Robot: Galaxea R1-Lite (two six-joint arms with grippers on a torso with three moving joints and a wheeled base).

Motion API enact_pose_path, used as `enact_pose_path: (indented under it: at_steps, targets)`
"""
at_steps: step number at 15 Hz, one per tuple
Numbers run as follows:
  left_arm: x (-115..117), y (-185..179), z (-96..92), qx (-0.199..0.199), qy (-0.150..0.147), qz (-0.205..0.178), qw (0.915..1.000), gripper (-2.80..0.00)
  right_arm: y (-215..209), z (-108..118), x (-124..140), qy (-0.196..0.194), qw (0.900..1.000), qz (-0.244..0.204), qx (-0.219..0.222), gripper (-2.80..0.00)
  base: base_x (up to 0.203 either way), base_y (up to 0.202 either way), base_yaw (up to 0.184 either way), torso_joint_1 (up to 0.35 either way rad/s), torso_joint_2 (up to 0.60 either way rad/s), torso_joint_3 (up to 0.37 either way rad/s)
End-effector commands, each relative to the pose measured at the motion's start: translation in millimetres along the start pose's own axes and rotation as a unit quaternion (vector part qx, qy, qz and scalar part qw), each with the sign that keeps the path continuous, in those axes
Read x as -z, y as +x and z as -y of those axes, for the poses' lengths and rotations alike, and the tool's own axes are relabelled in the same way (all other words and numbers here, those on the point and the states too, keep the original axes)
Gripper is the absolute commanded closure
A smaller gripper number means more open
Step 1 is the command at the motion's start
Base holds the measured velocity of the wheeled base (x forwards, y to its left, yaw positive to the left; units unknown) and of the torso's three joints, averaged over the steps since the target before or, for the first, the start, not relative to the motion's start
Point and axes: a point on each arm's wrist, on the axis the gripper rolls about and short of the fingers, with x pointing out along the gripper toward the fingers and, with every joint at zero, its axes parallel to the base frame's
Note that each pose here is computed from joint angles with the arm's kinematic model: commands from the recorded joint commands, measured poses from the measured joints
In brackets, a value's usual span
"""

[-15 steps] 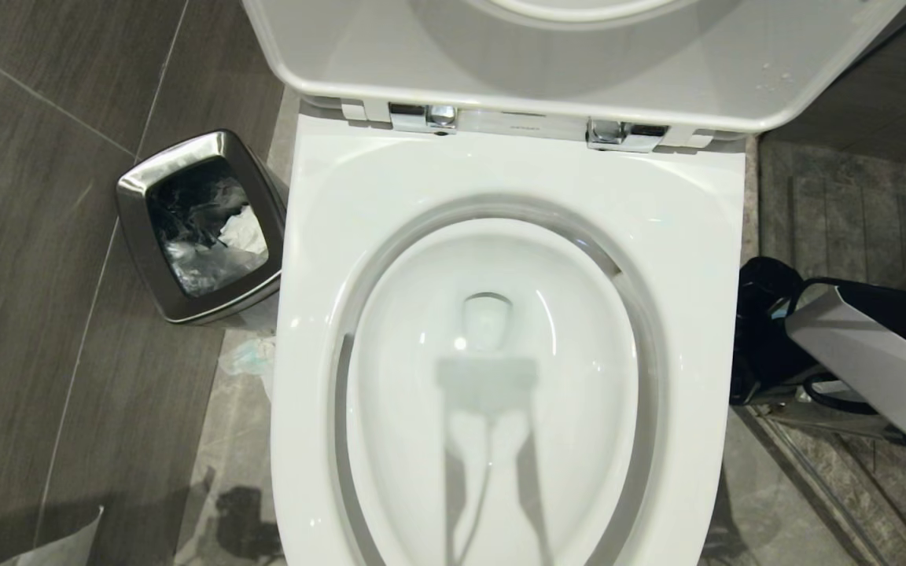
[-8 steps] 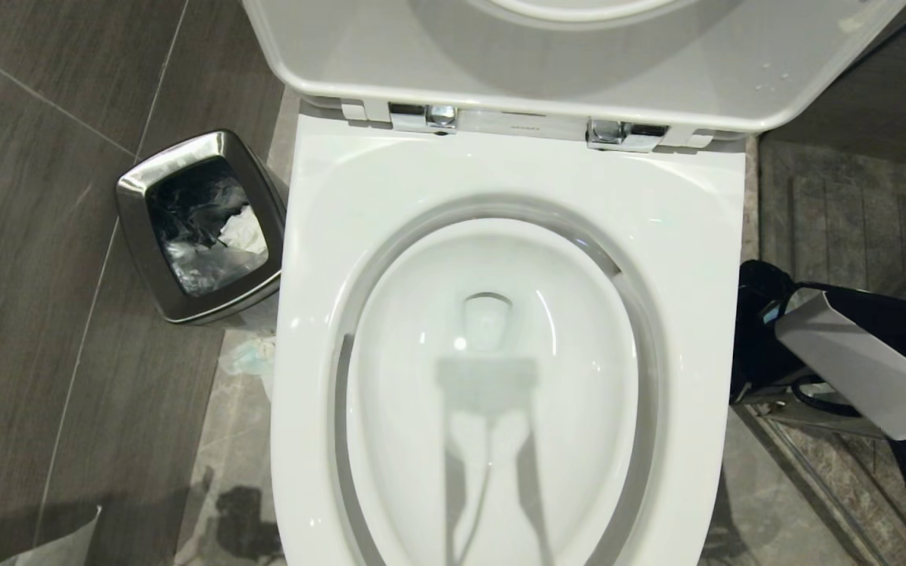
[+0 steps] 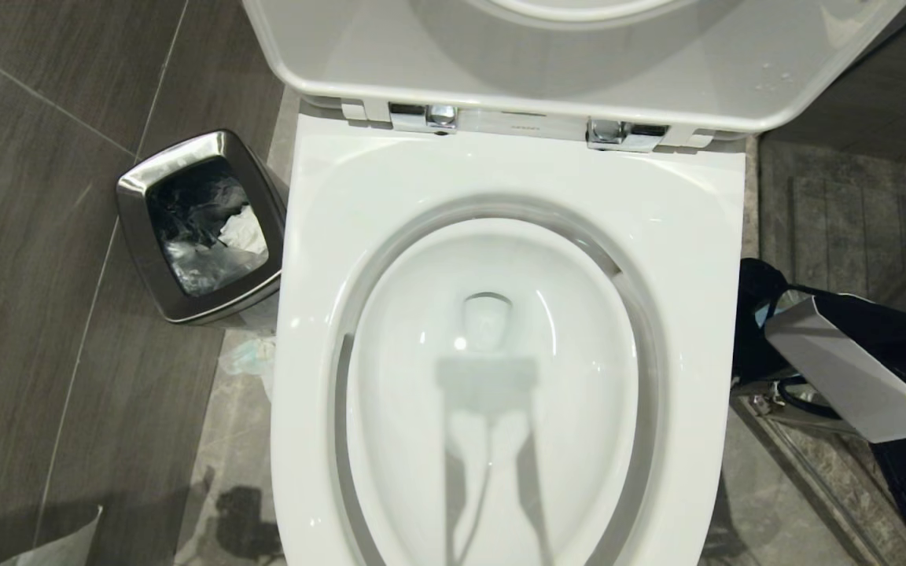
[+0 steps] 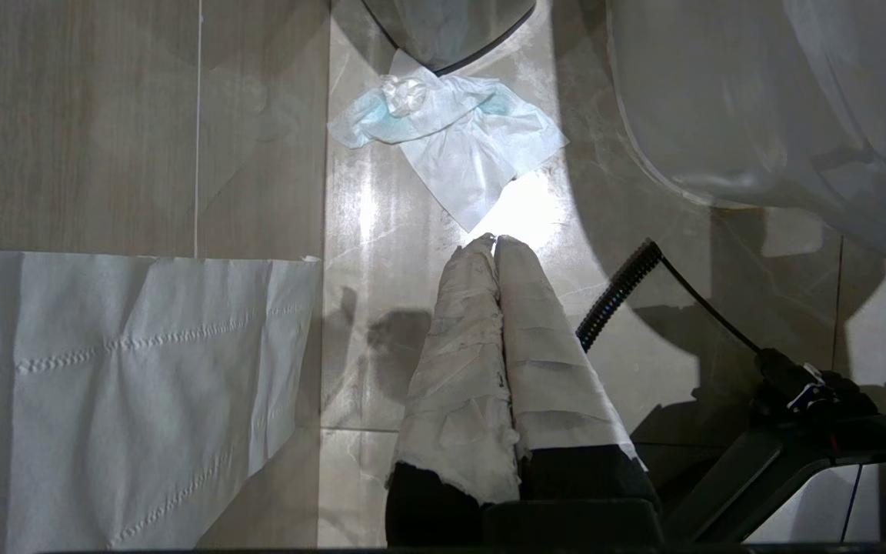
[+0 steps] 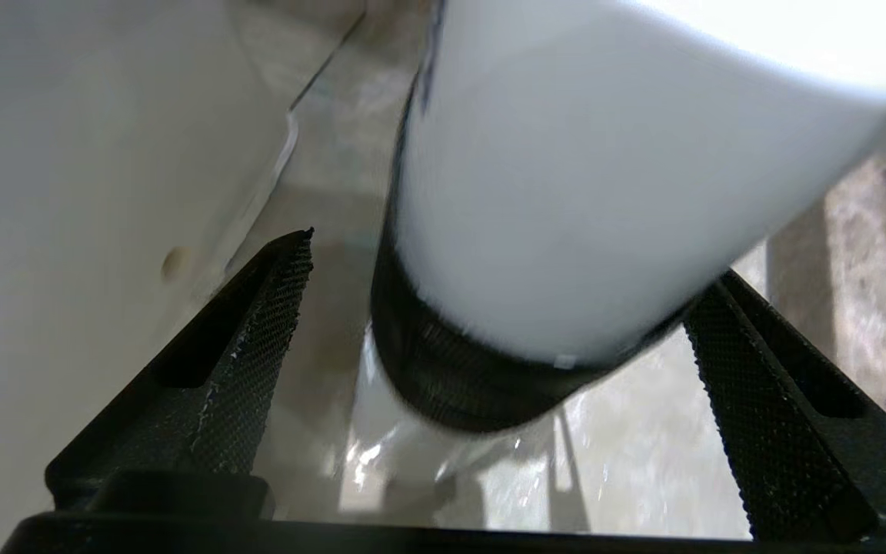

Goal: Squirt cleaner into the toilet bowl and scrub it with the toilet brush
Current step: Pour in the cleaning agent

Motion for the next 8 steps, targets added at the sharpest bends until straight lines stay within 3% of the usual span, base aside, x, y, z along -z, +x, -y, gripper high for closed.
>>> enact_pose_path:
  at_steps: [1,8]
  targets:
    - [0.0,0.1,0.0,0.000,0.000,-0.001,1.0000,0.00,1.6,-1.4,5.0,-0.002,1.000,0.009,0.002,-2.80,0.000,0.000,0.000,0.000,0.00,0.000]
    - [0.4,0.2,0.0,0.000,0.000,-0.002,1.0000,0.00,5.5,-3.2,10.0,-0.009,1.000,0.021,0.004,-2.80,0.000,0.000,0.000,0.000,0.00,0.000]
